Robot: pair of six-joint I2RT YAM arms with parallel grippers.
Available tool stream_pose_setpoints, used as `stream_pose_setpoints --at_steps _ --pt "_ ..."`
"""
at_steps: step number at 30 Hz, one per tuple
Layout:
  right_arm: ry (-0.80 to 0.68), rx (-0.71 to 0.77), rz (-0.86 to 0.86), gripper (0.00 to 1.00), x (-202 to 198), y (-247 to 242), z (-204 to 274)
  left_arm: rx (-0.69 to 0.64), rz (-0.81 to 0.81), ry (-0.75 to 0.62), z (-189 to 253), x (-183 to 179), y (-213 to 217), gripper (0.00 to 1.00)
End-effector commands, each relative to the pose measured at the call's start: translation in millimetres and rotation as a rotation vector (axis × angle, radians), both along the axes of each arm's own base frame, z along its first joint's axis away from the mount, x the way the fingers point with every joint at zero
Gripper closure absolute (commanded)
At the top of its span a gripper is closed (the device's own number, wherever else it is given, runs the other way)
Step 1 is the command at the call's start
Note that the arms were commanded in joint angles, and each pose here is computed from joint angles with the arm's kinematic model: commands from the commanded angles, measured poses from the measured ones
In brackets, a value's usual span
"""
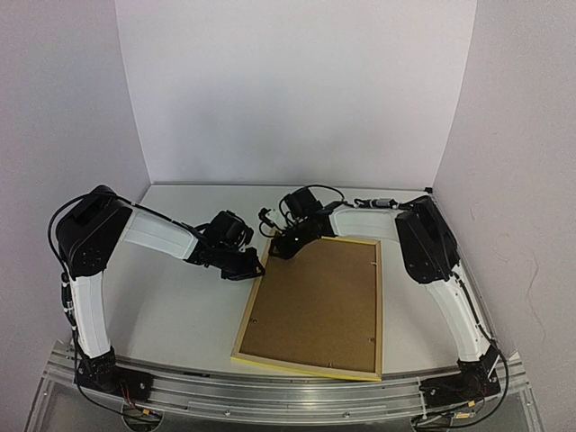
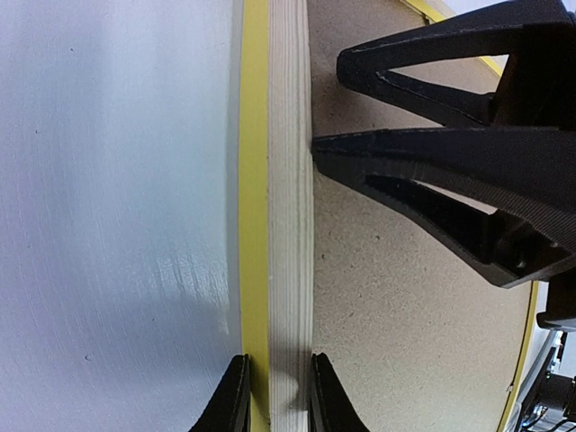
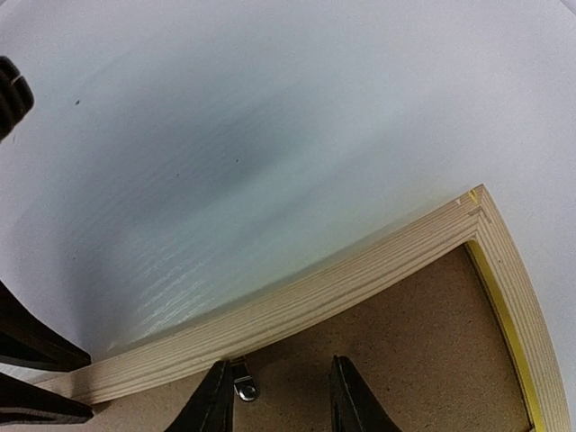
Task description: Take the photo out of the frame
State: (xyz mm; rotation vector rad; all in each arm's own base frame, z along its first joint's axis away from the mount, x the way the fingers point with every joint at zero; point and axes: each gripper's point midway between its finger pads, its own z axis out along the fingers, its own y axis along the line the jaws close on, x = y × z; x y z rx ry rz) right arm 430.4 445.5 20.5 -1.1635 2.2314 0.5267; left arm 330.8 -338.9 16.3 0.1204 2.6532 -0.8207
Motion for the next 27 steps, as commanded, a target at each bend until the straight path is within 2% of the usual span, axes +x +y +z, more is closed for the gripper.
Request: stream_pose_setpoints --at_steps 1,4,9,11,20,23,25,27 --pt "0.094 -0.149 0.104 0.67 -49 -9 -39 0.091 -0.095 0.269 -48 -73 16 1.00" --pt "0.111 -0.105 0.127 0.72 -53 -1 -30 0.087 -0.102 0.270 -49 -76 17 1.00" --pt "0.242 0.046 0.282 0.78 -83 26 -17 0.065 -0.115 0.274 -49 -78 15 1.00" --pt "0.272 0.053 0.295 0.81 -88 26 -20 0.059 -0.117 0.274 -49 -79 14 1.00" --pt "0.433 0.036 0.389 0.83 -119 18 -34 0.054 -0.115 0.275 -50 -79 14 1.00" --pt "0.390 -0.048 0.313 0.84 -106 7 -41 0.065 -0.108 0.273 -51 -79 16 1.00" --pt "0.299 -0.145 0.146 0.85 -75 -5 -39 0.065 -0.107 0.270 -51 -79 17 1.00" --pt "0.207 -0.174 -0.003 0.81 -46 -11 -25 0.061 -0.106 0.271 -51 -80 17 1.00"
